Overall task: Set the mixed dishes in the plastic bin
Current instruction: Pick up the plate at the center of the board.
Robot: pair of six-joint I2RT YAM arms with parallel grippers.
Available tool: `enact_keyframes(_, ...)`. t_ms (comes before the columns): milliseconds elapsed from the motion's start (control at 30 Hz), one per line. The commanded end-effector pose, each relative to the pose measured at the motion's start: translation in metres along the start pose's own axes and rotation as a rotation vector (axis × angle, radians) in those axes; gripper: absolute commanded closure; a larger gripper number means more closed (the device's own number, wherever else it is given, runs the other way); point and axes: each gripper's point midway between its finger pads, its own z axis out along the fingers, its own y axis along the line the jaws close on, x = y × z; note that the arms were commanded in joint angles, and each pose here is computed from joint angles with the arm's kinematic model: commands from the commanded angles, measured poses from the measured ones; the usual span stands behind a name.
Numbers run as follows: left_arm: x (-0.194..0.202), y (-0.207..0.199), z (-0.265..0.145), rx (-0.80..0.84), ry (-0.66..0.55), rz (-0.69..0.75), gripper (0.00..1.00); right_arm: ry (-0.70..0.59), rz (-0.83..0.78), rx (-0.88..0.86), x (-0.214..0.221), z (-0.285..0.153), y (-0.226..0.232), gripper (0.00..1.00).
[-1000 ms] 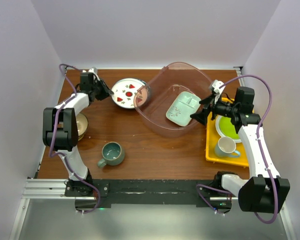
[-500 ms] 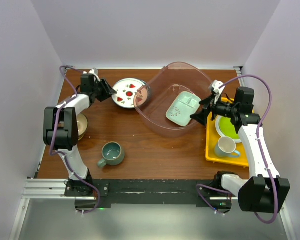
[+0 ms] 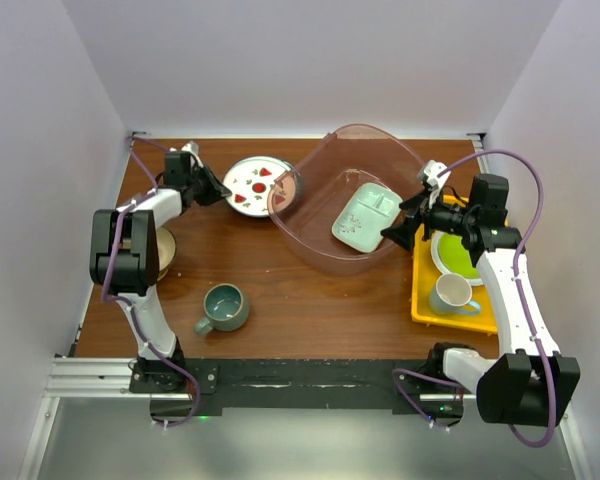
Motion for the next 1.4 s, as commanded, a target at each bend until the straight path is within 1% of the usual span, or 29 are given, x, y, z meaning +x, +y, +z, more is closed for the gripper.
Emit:
enact_keyframes(0, -0.028, -0.022, -0.010, 0.045, -0.068, 0.041, 0.86, -0.023, -0.055, 0.011, -0.017, -0.002, -0.004, 0.02)
enact_keyframes(67, -0.030, -0.025, -0.017, 0.034, -0.063, 0.042, 0.91, -0.023, -0.056, 0.010, -0.017, -0.002, -0.003, 0.02)
enact_keyframes(333, -0.051, -0.041, -0.034, 0.039, -0.102, 0.072, 0.94, -0.023, -0.055, 0.013, -0.018, -0.003, -0.004, 0.02)
enact_keyframes(500, -0.058, -0.050, -0.040, 0.061, -0.114, 0.079, 1.00, -0.022, -0.056, 0.011, -0.018, -0.002, -0.003, 0.02)
enact_keyframes(800, -0.070, -0.079, -0.055, 0.175, -0.132, 0.044, 1.00, -0.022, -0.057, 0.016, -0.018, -0.003, -0.004, 0.02)
enact_keyframes(900, -0.072, -0.096, -0.061, 0.262, -0.143, 0.016, 1.00, -0.022, -0.056, 0.013, -0.018, -0.003, -0.003, 0.02)
enact_keyframes(933, -0.083, -0.091, -0.065, 0.276, -0.173, -0.001, 1.00, -0.022, -0.054, 0.014, -0.017, -0.003, -0.004, 0.02)
enact_keyframes(1000, -0.083, -0.094, -0.068, 0.310, -0.169, -0.034, 1.00, -0.022, -0.055, 0.014, -0.017, -0.003, -0.004, 0.02)
enact_keyframes(1067, -0.091, -0.098, -0.073, 0.344, -0.189, -0.053, 1.00, -0.022, -0.055, 0.014, -0.017, -0.003, -0.004, 0.02)
enact_keyframes(1367, -0.120, -0.100, -0.101, 0.398, -0.274, -0.082, 1.00, -0.021, -0.056, 0.014, -0.017, -0.003, -0.004, 0.02)
